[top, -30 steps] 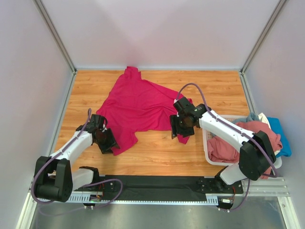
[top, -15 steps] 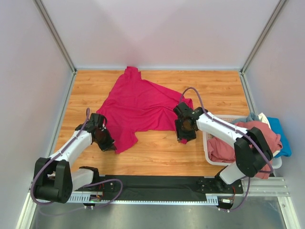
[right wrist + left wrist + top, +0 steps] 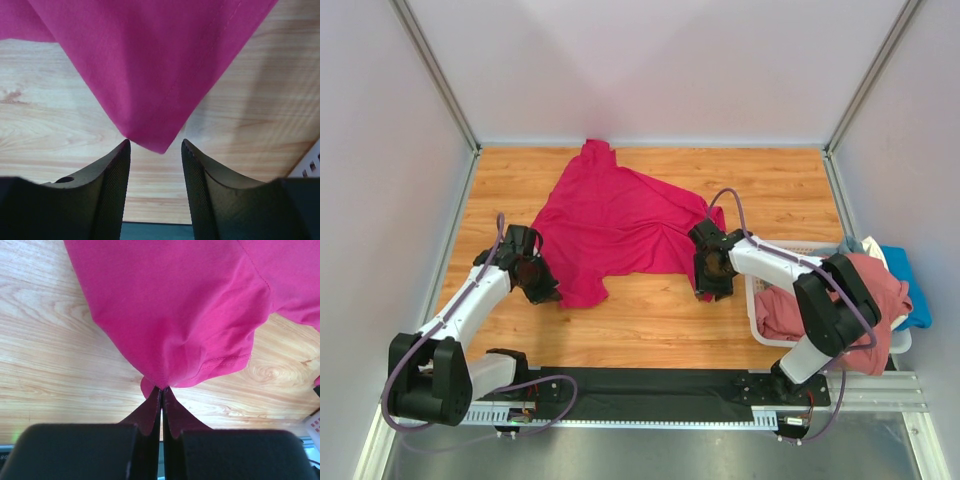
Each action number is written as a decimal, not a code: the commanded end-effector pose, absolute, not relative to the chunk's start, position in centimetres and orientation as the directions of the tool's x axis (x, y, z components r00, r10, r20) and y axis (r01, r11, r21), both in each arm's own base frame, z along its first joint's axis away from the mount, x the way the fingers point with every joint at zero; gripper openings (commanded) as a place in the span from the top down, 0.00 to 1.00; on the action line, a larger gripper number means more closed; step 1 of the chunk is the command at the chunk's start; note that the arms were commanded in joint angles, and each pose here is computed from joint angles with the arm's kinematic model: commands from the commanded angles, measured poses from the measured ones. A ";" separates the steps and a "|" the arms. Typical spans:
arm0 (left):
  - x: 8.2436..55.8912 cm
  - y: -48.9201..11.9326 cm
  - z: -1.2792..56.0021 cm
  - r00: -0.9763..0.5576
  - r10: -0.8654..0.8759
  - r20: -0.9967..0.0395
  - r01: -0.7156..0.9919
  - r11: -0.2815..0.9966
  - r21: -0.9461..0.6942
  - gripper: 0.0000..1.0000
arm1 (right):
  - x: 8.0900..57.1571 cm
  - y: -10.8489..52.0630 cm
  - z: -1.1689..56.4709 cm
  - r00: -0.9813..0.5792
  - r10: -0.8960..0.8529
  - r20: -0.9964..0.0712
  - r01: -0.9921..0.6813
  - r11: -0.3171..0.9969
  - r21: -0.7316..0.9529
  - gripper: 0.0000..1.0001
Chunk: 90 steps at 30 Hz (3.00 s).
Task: Fold and stack the t-shirts
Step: Flatten the tshirt out
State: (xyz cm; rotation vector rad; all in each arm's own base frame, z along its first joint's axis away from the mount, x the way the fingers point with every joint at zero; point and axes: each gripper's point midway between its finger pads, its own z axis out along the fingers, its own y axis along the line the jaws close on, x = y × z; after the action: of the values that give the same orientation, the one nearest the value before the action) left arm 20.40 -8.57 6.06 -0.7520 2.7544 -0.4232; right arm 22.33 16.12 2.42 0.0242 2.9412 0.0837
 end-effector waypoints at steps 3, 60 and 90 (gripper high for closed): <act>20.6 -8.3 7.3 -0.838 -0.508 -0.199 -0.428 0.838 -0.338 1.00 | 23.8 16.3 1.2 -0.970 0.049 -0.240 0.039 0.998 0.048 0.56; 11.1 -2.7 69.8 0.558 -0.098 -0.824 0.219 0.975 0.032 1.00 | 18.7 12.7 53.2 -0.166 0.253 -0.953 -0.507 0.807 0.302 1.00; 67.9 -9.9 16.7 -0.421 -0.179 -0.889 0.276 0.909 -0.313 1.00 | 59.9 12.0 11.7 -0.710 0.190 -0.678 -0.072 0.939 0.337 1.00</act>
State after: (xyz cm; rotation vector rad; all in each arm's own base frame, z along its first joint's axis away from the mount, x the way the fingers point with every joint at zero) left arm 66.23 -8.54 12.77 0.0897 2.0667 -0.4083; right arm 58.06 12.19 9.84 0.0759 2.3722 0.4045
